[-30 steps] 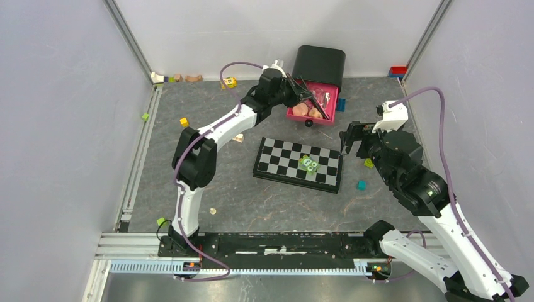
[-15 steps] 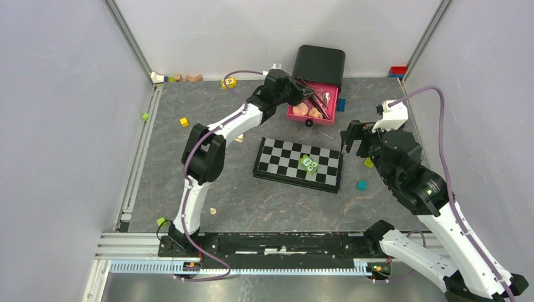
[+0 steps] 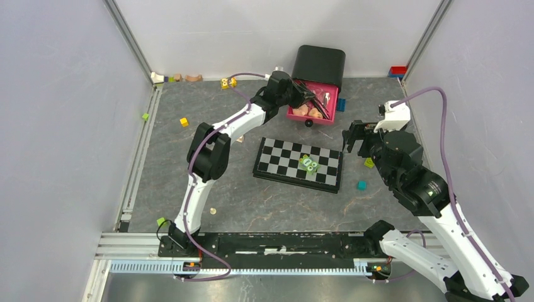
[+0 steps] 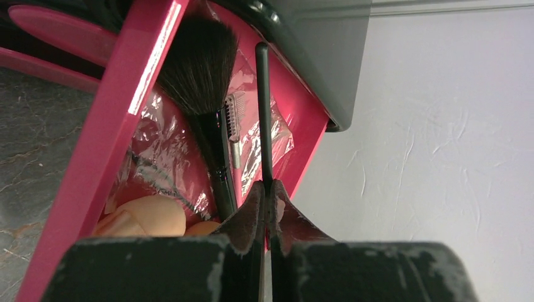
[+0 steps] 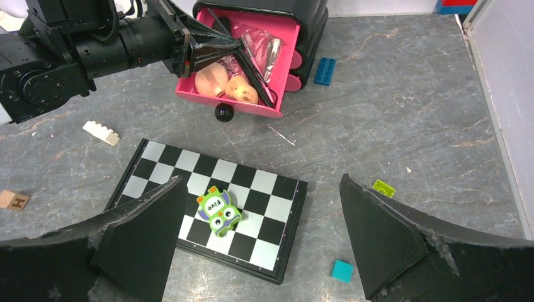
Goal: Organize the makeup
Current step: Place the makeup tool in the drawer.
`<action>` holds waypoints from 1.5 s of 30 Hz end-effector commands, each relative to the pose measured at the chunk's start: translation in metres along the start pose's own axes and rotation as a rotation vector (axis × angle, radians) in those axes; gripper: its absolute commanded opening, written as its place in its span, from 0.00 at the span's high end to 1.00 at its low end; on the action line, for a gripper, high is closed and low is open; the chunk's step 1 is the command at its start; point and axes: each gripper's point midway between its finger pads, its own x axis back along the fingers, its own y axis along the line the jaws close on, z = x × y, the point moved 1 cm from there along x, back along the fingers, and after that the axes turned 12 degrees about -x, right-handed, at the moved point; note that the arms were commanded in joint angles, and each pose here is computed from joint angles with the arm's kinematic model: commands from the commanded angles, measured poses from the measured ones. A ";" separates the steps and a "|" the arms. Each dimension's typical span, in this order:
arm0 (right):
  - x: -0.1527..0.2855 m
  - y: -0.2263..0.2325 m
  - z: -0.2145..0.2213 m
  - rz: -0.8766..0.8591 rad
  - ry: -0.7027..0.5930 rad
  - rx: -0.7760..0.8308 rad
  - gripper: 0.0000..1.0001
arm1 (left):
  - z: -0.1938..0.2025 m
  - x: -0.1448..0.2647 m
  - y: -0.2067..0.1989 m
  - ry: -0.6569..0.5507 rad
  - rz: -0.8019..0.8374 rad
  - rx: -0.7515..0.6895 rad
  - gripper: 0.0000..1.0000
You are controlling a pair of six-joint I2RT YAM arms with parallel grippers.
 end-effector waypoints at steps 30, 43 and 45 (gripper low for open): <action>0.007 -0.008 -0.009 0.028 -0.040 -0.021 0.02 | 0.001 -0.013 -0.001 0.020 -0.007 -0.013 0.75; 0.004 -0.003 -0.006 0.007 -0.030 -0.023 0.02 | -0.017 0.027 -0.049 -0.006 0.074 -0.107 0.72; 0.003 -0.001 -0.006 0.002 -0.026 -0.023 0.02 | -0.022 0.033 -0.059 -0.015 0.095 -0.123 0.71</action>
